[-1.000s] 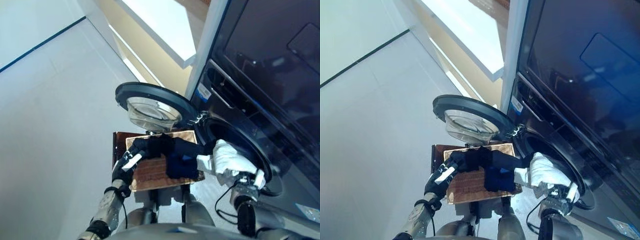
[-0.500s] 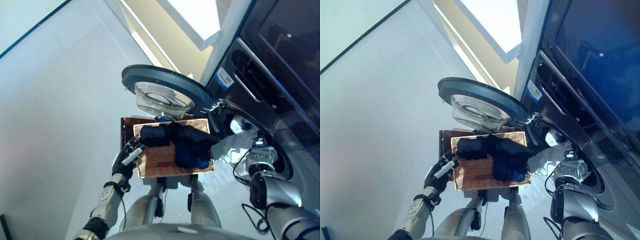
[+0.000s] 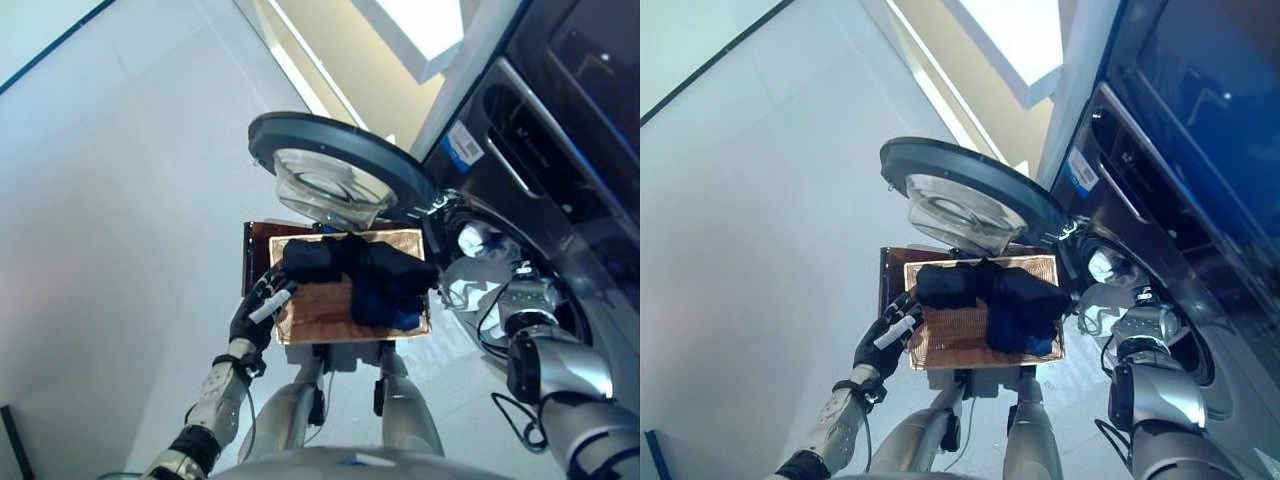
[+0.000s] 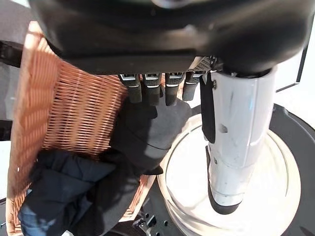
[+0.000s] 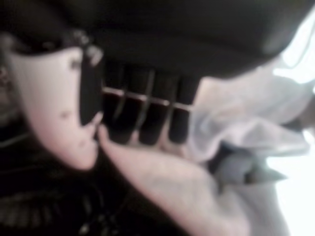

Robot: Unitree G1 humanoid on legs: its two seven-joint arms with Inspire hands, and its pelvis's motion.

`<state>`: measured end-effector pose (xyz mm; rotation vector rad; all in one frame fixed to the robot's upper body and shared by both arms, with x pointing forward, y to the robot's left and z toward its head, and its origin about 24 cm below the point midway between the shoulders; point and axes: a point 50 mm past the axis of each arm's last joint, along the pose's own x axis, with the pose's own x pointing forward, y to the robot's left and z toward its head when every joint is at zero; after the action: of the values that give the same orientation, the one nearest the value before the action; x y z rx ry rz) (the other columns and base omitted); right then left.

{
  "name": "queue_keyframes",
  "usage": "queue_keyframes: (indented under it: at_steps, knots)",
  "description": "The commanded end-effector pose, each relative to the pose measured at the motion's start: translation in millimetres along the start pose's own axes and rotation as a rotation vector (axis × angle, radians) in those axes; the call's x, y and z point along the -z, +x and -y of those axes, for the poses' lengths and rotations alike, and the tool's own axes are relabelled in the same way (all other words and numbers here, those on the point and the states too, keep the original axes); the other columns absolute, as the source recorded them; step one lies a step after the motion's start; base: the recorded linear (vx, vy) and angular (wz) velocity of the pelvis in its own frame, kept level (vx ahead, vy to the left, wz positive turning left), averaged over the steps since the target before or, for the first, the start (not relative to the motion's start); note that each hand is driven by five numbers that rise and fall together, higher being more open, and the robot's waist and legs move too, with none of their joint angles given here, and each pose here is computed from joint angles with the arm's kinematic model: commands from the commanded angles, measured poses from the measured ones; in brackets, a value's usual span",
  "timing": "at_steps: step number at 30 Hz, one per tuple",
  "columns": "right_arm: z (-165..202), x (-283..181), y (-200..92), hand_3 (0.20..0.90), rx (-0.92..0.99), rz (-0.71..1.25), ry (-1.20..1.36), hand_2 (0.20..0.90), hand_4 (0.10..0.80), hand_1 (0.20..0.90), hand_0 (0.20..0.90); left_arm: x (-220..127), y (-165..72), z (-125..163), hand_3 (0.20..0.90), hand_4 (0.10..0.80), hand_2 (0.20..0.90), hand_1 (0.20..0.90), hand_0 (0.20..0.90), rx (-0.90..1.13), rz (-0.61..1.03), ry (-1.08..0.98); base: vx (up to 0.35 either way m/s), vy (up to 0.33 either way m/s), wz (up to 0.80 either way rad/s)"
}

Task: Pick up the clothes and place them into the washing machine

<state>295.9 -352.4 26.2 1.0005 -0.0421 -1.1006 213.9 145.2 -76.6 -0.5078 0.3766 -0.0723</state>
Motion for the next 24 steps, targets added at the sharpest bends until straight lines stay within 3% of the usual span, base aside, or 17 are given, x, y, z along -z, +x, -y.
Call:
queue_keyframes:
  at_steps: [1, 5, 11, 24]
  knots:
    - [-102.9, -128.0, -9.0, 0.200, -0.230, 0.406, 0.090, 0.200, 0.300, 0.200, 0.200, -20.1, 2.8, 7.6, 0.900, 0.800, 0.900, 0.900, 0.900, 0.074, 0.097, 0.044, -0.005, -0.015, 0.19]
    - [-108.8, -147.0, -12.4, 0.200, -0.199, 0.466, 0.064, 0.200, 0.300, 0.200, 0.200, -22.8, 5.0, 9.6, 0.900, 0.800, 0.900, 0.900, 0.900, 0.072, 0.105, 0.055, -0.004, -0.011, 0.14]
    - [-124.2, -169.5, -21.2, 0.200, -0.151, 0.599, -0.183, 0.200, 0.300, 0.200, 0.200, -29.0, 5.1, 10.8, 0.900, 0.800, 0.900, 0.900, 0.900, 0.064, 0.136, 0.077, -0.002, 0.002, -0.01]
    - [-123.2, -151.9, -20.2, 0.200, -0.138, 0.533, -0.049, 0.200, 0.300, 0.200, 0.200, -26.7, 6.5, 17.6, 0.900, 0.800, 0.900, 0.900, 0.900, 0.069, 0.138, 0.045, 0.009, 0.012, -0.03]
